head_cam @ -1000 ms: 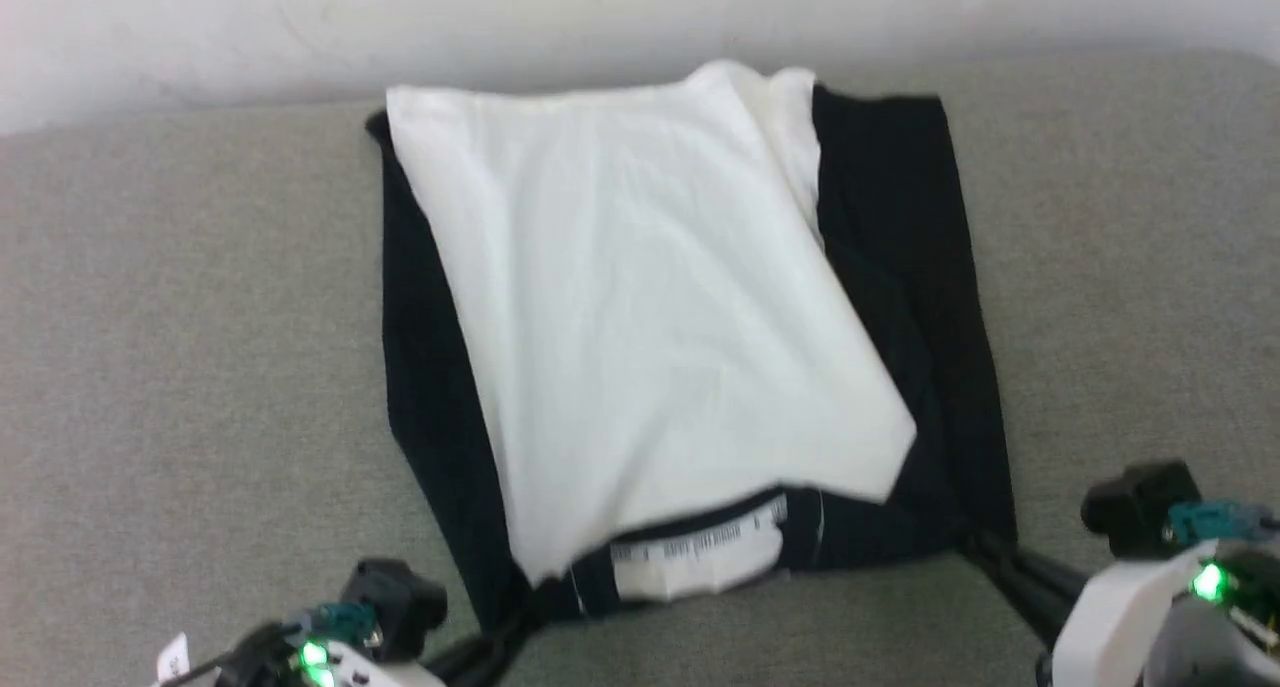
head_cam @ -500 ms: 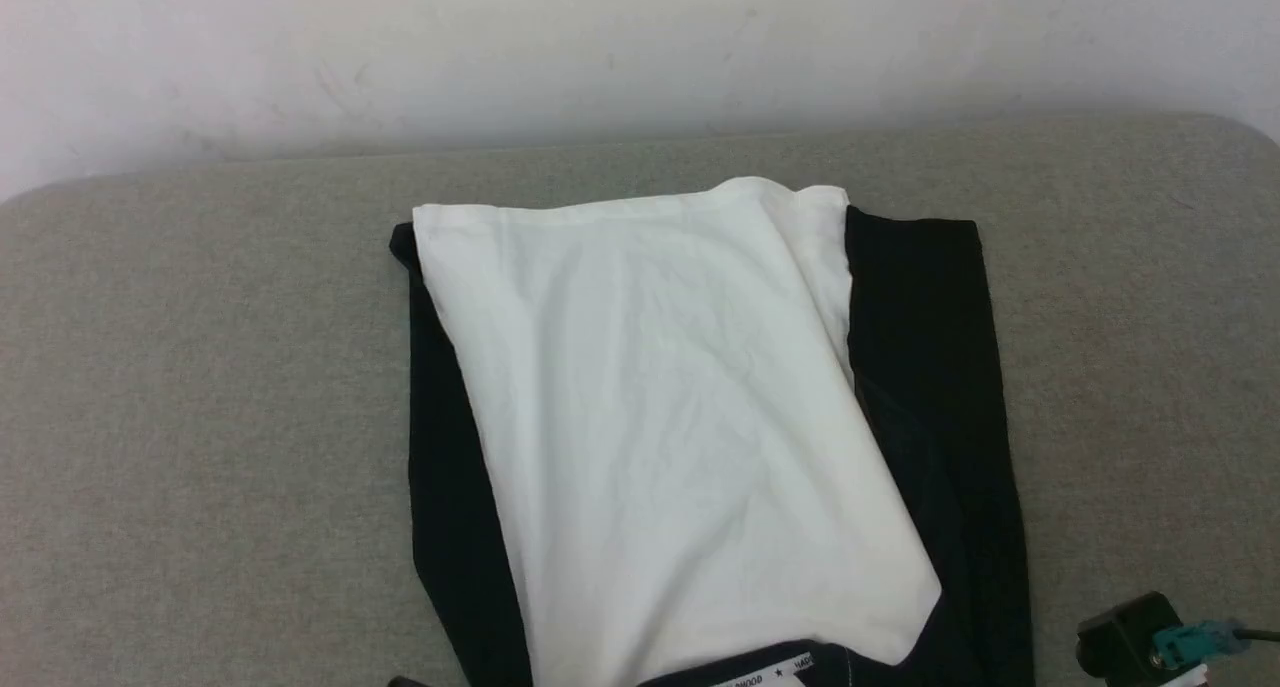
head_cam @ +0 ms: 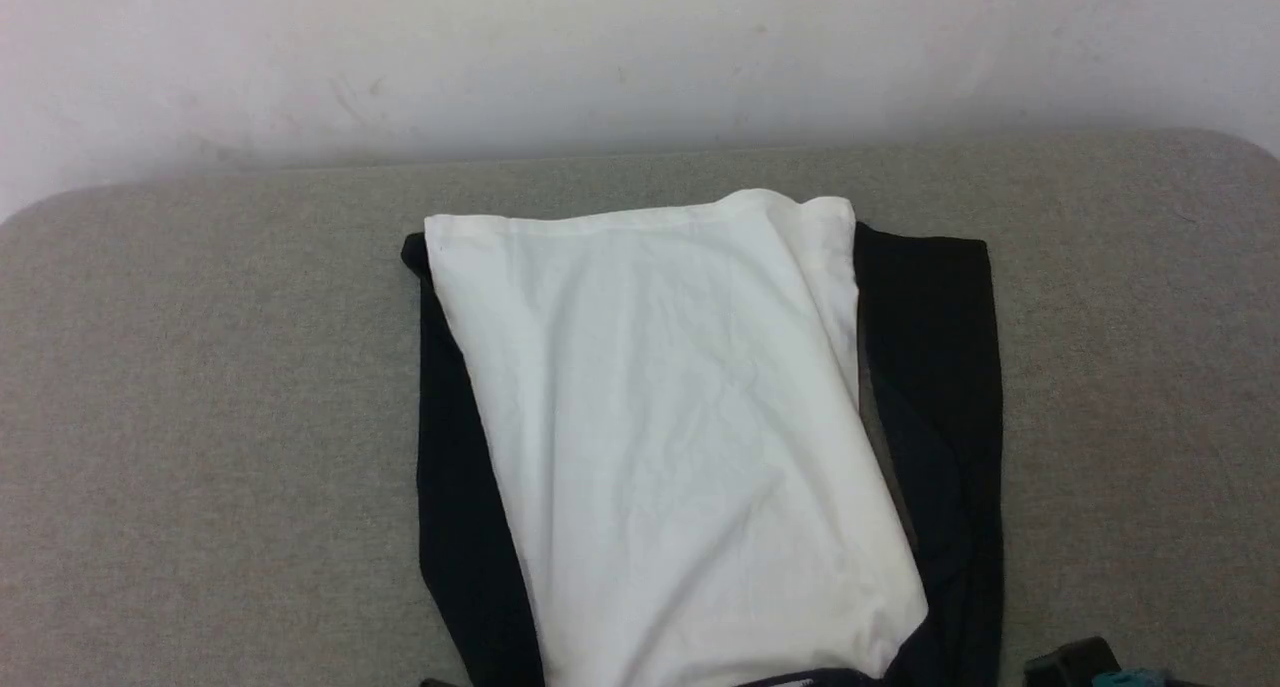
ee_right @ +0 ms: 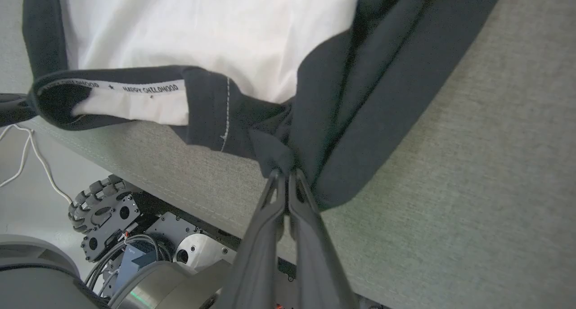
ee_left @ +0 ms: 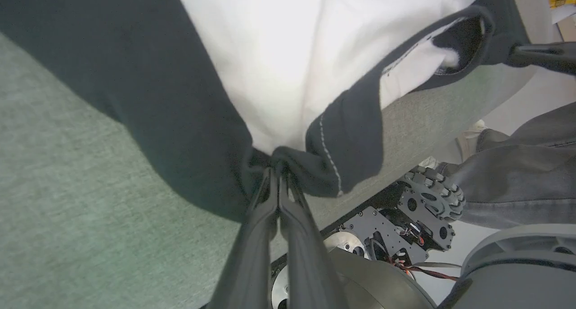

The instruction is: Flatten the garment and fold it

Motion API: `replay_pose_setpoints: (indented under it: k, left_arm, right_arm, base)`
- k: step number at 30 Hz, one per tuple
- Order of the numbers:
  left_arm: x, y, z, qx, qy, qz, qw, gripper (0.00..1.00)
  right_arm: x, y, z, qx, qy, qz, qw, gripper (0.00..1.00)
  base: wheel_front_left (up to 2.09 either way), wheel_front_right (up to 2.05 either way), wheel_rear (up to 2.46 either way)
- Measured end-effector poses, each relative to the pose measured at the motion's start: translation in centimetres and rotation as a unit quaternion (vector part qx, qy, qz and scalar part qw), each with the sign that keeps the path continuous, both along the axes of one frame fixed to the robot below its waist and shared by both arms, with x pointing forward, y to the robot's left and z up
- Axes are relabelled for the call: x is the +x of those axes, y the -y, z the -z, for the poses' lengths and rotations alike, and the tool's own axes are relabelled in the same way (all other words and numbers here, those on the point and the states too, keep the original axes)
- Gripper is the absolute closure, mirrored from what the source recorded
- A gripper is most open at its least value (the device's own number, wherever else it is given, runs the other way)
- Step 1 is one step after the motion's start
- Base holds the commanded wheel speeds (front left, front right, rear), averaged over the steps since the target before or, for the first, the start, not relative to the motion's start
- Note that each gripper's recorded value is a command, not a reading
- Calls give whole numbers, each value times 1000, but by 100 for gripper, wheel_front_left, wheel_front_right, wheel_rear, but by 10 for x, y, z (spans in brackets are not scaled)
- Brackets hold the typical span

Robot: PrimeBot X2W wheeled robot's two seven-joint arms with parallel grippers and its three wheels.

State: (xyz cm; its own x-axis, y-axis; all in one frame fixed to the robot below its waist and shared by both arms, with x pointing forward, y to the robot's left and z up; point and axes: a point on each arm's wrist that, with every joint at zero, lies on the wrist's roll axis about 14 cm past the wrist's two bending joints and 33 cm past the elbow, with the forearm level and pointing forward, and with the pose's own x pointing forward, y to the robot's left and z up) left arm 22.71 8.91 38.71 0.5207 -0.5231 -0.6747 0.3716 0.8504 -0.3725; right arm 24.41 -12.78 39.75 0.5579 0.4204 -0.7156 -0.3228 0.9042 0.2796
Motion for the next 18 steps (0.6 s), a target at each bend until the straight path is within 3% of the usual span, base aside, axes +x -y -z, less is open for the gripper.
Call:
replay_pose_setpoints:
  k: [3,4,5,6,7,8,13,18]
  left_arm:
    - [6,0,8,-1,4,-10,1000,100]
    - [6,1,10,-2,4,-12,1000,100]
    - [6,1,10,-4,5,-14,1000,95]
    - [7,2,11,-7,5,-18,1000,72]
    - [8,2,10,-9,6,-22,1000,48]
    - [9,2,10,-12,4,-25,1000,0]
    - [20,0,-10,-55,8,-66,996,0]
    - [30,-11,-56,-126,23,-129,983,0]
  right_arm:
    - [2,-1,7,6,3,11,1000,100]
    - [2,0,9,5,3,13,1000,89]
    - [3,0,11,6,5,18,1000,65]
    - [3,0,11,8,8,21,1000,28]
    - [4,0,12,9,10,24,1000,0]
    - [5,0,11,11,12,28,999,0]
    - [11,3,0,23,7,36,999,0]
    - [32,20,-41,46,50,77,995,0]
  base:
    - [0,0,0]
    - [0,0,0]
    - [0,0,0]
    - [0,0,0]
    - [0,0,0]
    - [0,0,0]
    - [0,0,0]
    - [0,0,0]
